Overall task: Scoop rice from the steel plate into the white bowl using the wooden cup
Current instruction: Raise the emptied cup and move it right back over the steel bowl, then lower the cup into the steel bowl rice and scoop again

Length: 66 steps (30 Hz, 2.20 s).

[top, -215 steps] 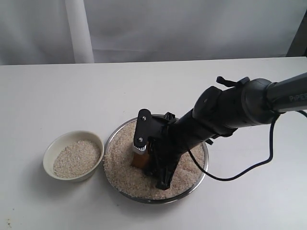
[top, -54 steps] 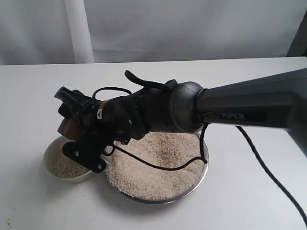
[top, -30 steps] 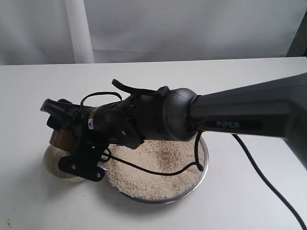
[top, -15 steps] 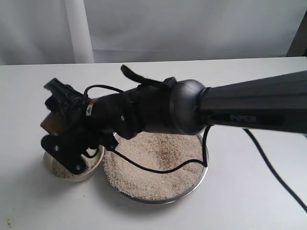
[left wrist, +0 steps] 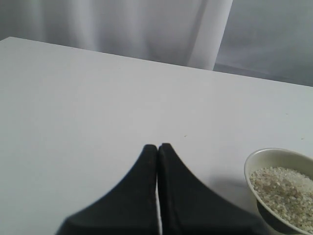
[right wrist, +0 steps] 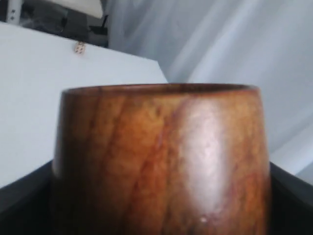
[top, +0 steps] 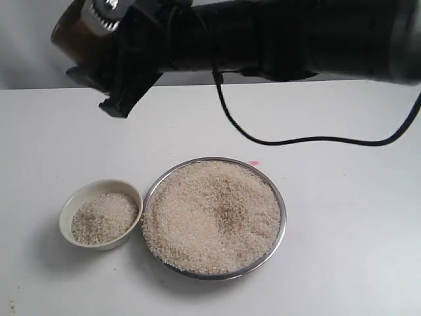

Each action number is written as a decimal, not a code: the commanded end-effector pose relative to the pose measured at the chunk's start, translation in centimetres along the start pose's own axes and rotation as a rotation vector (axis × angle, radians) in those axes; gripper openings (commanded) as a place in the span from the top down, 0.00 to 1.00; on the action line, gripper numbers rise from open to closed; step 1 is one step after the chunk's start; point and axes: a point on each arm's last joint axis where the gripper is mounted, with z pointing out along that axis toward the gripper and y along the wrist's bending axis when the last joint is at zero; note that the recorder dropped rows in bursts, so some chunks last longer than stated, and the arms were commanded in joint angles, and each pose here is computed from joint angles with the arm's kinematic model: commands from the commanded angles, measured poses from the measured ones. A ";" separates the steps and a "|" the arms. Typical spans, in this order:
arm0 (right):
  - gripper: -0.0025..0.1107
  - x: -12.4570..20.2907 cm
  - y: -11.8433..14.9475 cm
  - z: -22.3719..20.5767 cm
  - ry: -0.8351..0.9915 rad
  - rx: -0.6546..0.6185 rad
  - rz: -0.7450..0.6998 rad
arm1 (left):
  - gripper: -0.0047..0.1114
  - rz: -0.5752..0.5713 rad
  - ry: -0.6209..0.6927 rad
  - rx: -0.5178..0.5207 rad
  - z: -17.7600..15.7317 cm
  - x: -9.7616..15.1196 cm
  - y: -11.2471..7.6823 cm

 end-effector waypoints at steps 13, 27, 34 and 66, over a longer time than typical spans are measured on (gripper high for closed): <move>0.98 6.4 0.4 -2.9 0.150 0.004 0.125 | 0.96 -0.007 -0.011 0.007 -0.1 -0.2 -0.1; 0.98 7.5 -1.3 -4.3 0.379 -0.013 0.230 | 0.96 -0.007 -0.011 0.007 -0.1 -0.2 -0.1; 0.98 7.5 -1.8 -5.5 0.487 0.026 0.095 | 0.96 -0.007 -0.011 0.007 -0.1 -0.2 -0.1; 0.98 14.7 -0.8 -2.9 0.955 -0.225 -0.760 | 0.96 -0.007 -0.011 0.007 -0.1 -0.2 -0.1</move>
